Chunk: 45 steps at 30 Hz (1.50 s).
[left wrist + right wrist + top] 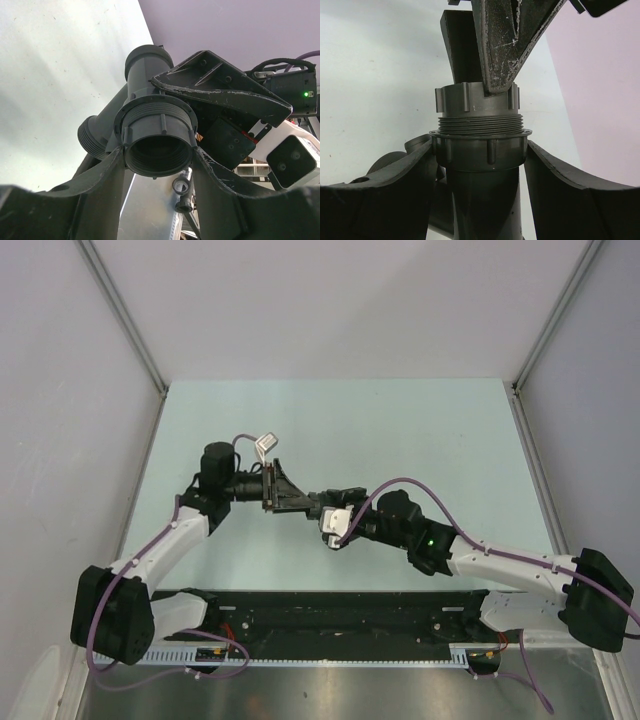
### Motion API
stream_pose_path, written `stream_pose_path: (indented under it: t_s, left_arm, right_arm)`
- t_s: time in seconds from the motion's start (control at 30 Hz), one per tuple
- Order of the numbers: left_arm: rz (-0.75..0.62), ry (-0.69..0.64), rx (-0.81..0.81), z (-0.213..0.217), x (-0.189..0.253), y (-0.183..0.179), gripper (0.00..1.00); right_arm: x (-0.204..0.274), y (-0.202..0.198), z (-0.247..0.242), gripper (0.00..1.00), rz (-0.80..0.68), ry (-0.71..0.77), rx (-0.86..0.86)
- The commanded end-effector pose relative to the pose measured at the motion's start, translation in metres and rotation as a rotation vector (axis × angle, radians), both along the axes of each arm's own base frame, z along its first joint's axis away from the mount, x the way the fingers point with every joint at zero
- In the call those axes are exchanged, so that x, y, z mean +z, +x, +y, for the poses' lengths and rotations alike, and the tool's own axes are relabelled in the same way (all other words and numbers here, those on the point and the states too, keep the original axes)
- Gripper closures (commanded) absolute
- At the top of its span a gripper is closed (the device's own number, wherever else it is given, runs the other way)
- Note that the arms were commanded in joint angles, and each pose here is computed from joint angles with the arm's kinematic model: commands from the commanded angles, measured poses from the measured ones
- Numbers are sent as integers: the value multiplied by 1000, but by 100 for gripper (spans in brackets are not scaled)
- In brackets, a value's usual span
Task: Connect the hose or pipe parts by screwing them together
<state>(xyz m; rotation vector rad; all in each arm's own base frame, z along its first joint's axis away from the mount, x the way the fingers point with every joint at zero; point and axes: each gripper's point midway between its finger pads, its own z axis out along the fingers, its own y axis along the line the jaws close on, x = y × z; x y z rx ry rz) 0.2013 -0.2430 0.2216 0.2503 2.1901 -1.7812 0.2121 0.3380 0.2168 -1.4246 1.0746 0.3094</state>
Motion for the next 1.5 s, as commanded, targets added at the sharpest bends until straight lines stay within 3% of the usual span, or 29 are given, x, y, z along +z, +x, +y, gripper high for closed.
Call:
stream_pose_path:
  t_s: [0.0, 0.97, 1.37, 1.47]
  left_arm:
    - [-83, -4, -33, -8, 11, 0, 99]
    - [-283, 47, -162, -29, -8, -10, 100]
    - [-260, 171, -169, -29, -20, -8, 100]
    - [-181, 170, -185, -30, -24, -10, 100]
  right_arm:
    - [64, -17, 23, 77, -68, 184, 104]
    - [54, -51, 28, 86, 160, 168, 280]
    - [51, -60, 25, 95, 163, 140, 322]
    - [49, -62, 26, 97, 149, 126, 310]
